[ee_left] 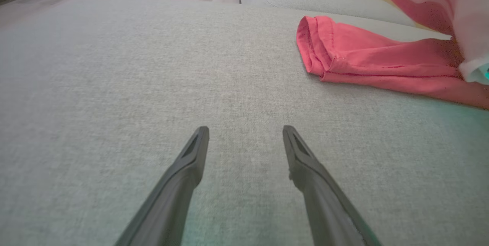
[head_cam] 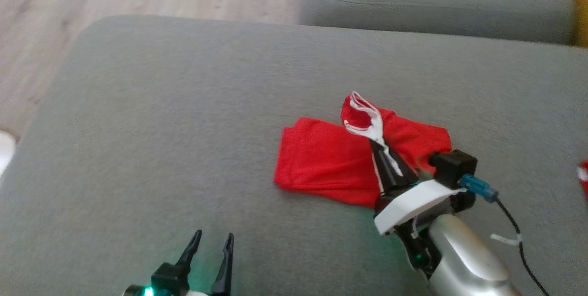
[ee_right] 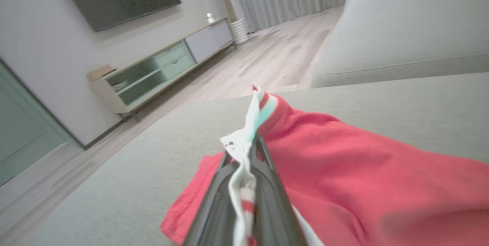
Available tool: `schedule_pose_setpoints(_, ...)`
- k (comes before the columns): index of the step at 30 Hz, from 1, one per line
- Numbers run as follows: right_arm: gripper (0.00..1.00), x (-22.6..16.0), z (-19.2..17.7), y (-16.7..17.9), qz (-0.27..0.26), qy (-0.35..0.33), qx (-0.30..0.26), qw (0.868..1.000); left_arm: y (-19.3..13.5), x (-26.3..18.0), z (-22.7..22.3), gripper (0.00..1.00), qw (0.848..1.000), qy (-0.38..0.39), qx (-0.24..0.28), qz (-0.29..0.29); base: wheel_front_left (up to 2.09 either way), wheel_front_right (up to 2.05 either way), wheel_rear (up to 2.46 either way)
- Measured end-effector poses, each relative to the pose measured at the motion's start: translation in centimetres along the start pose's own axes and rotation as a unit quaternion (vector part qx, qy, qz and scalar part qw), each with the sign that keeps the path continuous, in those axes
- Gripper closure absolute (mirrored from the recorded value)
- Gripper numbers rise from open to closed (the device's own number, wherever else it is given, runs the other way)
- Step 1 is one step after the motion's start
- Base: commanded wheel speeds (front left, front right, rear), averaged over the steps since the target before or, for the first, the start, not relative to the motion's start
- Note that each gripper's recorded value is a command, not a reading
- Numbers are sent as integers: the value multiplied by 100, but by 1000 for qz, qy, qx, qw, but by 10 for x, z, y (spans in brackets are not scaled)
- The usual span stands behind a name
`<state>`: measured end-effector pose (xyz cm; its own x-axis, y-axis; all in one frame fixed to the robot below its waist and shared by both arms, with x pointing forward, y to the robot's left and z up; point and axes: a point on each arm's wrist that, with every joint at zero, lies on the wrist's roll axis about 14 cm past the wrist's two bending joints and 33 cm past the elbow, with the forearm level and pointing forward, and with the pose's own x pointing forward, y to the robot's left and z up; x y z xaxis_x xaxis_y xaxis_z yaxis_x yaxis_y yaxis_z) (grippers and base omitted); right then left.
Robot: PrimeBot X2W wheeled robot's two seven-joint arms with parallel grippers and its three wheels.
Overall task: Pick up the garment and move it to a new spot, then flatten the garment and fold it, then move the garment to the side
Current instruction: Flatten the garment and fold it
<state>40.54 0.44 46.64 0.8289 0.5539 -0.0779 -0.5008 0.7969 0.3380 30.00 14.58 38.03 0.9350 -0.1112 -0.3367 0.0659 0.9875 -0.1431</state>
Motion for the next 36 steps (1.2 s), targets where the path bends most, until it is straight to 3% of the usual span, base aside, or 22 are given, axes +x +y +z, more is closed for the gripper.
schedule_pose_setpoints(5, 100, 25, -20, 54, 82, 38, 9, 996, 20, -20, -1, 0, 999, -8, -4, 36, 0, 0, 0)
schedule_pose_setpoints(8, 100, 36, -24, 68, 101, 51, 20, 993, 29, -27, -2, 0, 998, -11, -10, 56, 0, 0, 0)
schedule_pose_setpoints(9, 44, 38, -25, 71, 105, 54, 25, 993, 32, -29, -3, 0, 998, -11, -11, 60, 0, 0, 0)
schedule_pose_setpoints(10, 0, 41, -25, 73, 108, 55, 28, 992, 33, -30, -3, 0, 998, -10, -10, 63, 0, 0, 0)
schedule_pose_setpoints(14, 0, 48, -6, 68, 100, 28, 37, 994, 33, -24, 2, 0, 998, -13, -5, 60, 0, 0, 0)
schedule_pose_setpoints(19, 0, 41, 25, 18, 29, -24, 18, 999, 34, -5, 27, 0, 998, -43, 10, 52, 0, 0, 0)
schedule_pose_setpoints(28, 0, -36, 12, -80, -129, -19, -49, 990, 18, 20, 54, 0, 997, -73, 33, 22, 0, 0, 0)
schedule_pose_setpoints(36, 0, -83, 4, -108, -192, -10, -68, 979, 5, 24, 60, 0, 996, -82, 42, 3, 0, 0, 0)
